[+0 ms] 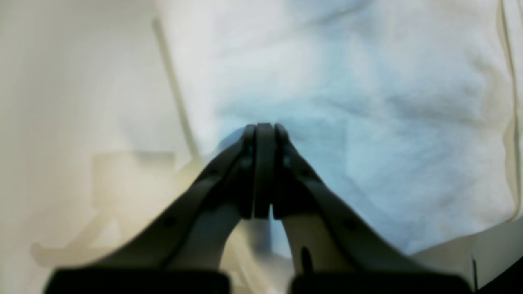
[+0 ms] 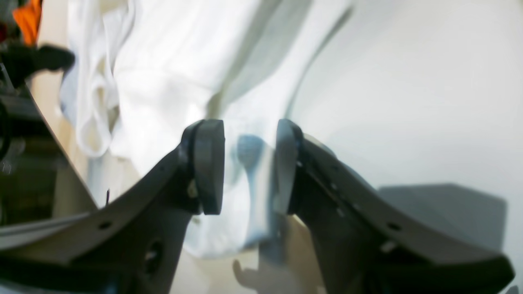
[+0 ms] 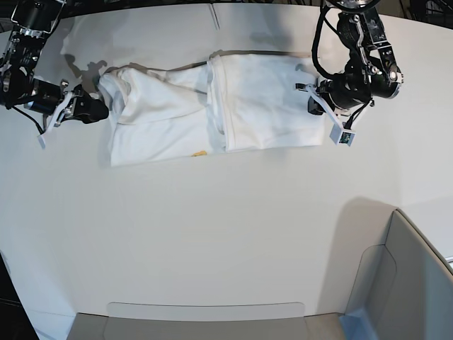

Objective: Layout the t-shirt on the table in an organized manner, then fold the t-shirt properly
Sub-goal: 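Grasp the other strip end with the right gripper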

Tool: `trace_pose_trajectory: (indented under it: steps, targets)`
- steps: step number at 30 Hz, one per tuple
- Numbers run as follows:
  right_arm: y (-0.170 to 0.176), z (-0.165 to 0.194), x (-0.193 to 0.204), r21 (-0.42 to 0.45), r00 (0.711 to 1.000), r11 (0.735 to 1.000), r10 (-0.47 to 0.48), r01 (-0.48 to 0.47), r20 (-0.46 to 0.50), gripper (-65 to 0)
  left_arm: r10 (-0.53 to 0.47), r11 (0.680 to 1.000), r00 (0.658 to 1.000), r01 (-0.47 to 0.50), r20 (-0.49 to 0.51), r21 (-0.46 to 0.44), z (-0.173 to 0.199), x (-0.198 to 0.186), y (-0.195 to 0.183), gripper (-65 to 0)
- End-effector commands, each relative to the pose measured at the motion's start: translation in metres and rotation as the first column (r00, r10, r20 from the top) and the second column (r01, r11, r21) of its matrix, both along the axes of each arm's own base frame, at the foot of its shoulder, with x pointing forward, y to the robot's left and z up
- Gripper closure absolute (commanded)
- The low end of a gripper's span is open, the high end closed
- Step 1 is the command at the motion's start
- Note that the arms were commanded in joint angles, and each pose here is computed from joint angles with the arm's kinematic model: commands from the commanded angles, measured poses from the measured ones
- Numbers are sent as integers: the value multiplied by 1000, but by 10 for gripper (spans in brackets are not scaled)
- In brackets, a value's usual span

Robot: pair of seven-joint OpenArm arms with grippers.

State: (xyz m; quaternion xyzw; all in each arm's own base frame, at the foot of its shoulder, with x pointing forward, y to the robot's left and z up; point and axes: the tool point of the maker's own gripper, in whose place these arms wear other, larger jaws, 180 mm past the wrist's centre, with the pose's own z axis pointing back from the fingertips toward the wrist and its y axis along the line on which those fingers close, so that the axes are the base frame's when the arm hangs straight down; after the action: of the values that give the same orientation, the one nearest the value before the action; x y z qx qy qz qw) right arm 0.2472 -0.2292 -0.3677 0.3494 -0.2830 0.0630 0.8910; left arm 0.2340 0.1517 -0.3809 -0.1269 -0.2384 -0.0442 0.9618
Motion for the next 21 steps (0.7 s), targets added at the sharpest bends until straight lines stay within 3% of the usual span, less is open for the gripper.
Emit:
trace_pose_trajectory:
  steps: [1,9,21]
  targets:
    - [-7,13,8,-12,999,1000,2,-2,51,-217,-4,1000,999,4,39,2,8,7,0,0]
    - [4,-9,11,-82,1000,997,3,-3,3,-217,-3,1000,999,3,40,-2,8,7,-1,0]
    - [62,-13,25,58,999,998,5,-7,31,-217,-2,1000,999,3,36,-3,7,6,-2,0]
